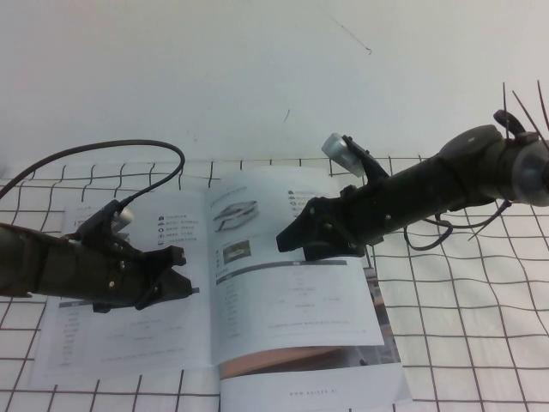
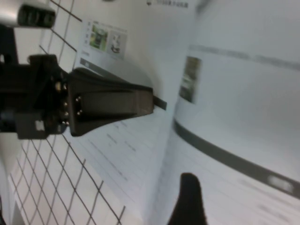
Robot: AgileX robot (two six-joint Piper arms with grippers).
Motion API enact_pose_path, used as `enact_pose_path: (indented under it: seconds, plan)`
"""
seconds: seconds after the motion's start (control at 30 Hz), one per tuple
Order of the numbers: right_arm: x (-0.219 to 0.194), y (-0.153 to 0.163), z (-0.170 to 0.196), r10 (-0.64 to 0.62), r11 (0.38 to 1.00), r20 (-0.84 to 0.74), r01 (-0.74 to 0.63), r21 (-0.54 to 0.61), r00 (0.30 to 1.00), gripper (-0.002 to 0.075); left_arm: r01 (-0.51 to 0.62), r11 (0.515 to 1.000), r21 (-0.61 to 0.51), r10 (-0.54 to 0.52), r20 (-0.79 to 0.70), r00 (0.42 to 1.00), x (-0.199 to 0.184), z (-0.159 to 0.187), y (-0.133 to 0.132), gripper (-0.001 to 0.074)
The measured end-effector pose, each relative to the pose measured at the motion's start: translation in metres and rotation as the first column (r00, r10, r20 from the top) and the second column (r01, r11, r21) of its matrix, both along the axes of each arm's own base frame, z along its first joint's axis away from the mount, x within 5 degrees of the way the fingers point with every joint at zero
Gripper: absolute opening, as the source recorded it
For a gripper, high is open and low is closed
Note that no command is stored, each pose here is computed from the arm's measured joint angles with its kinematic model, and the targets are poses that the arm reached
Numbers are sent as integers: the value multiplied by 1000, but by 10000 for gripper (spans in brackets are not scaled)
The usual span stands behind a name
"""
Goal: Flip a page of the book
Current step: Open the closed book
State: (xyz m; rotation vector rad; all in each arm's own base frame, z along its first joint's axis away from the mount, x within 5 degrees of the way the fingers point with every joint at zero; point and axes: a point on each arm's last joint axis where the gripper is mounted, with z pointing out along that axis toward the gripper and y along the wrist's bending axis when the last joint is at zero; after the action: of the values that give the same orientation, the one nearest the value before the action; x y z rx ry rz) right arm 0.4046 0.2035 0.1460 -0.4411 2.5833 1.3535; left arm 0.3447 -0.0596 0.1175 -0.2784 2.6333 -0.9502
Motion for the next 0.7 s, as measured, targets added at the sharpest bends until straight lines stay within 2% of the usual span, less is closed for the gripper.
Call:
enact_pose_path:
  seconds: [0.2, 0.4, 0.53, 0.7]
  plan:
    - [2, 2, 3, -24, 999, -3, 24, 44, 1000, 520, 0, 1000, 0, 0, 0, 1000, 0, 0, 0, -3]
    - [1, 1, 4, 7, 1000, 0, -7, 27, 1000, 520, 0, 1000, 0, 0, 0, 1000, 0, 0, 0, -3]
    - [5, -4, 10, 71, 992, 11, -70, -103, 997, 520, 3, 1000, 2, -3, 0, 1000, 0, 0, 0, -3]
    - [11, -18, 14, 110, 932, -3, -104, -348, 994, 520, 6, 1000, 5, -6, 0, 1000, 0, 0, 0, -3]
